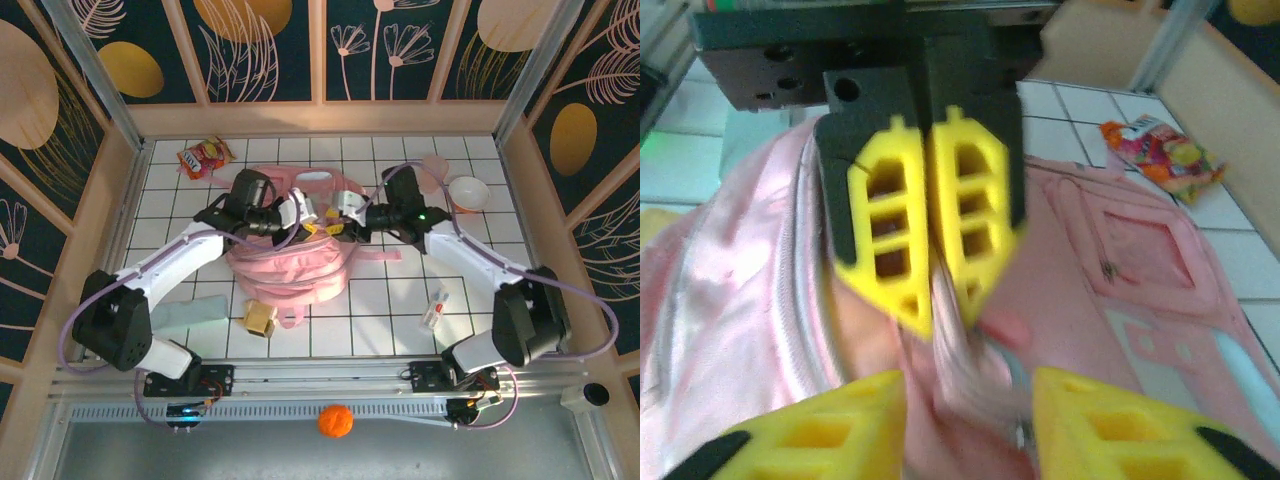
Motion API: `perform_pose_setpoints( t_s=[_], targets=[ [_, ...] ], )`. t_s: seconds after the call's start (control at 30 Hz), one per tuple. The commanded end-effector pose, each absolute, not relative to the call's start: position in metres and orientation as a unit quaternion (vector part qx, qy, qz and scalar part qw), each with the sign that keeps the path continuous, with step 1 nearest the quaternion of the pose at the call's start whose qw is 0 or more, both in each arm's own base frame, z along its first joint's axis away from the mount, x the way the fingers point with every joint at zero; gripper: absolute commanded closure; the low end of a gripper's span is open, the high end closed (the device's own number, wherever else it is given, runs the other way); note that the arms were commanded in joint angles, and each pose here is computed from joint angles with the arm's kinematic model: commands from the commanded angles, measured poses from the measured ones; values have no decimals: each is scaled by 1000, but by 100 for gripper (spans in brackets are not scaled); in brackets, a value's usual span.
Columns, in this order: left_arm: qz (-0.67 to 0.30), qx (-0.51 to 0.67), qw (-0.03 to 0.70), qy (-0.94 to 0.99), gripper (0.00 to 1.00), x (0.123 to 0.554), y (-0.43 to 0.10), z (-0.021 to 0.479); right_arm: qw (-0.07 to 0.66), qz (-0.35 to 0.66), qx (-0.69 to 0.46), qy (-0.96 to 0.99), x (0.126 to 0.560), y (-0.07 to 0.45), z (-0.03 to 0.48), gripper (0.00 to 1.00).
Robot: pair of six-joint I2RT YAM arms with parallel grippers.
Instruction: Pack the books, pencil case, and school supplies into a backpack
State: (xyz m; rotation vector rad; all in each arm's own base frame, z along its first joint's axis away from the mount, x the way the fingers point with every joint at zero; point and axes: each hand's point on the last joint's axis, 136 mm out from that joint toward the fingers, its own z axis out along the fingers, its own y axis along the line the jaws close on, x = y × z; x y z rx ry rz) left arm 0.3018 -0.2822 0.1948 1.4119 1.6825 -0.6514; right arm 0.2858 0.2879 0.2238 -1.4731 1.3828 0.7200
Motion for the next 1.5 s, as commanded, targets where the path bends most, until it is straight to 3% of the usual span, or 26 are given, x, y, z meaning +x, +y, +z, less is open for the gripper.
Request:
perform_pose_setpoints(
  t_s=[0.0,0.3,0.73,1.0,1.2,1.47],
  targets=[
    [-232,553,488,634,100,309,-268,229,490,310,-543,607,291,262,232,57],
    [-235,556,518,606,100,299,-265,248,419,258,-504,710,308,209,163,53],
    [-247,559,522,595,100,296,-268,253,387,345,-563,643,318,275,159,53],
    [-245,556,525,596,100,298,-268,254,329,386,-585,633,296,289,145,55],
    [-251,546,530,598,100,302,-270,257,312,398,-568,650,293,287,145,67],
    [-218,494,531,653,100,324,-259,252,319,428,-513,672,303,286,177,100]
  ],
)
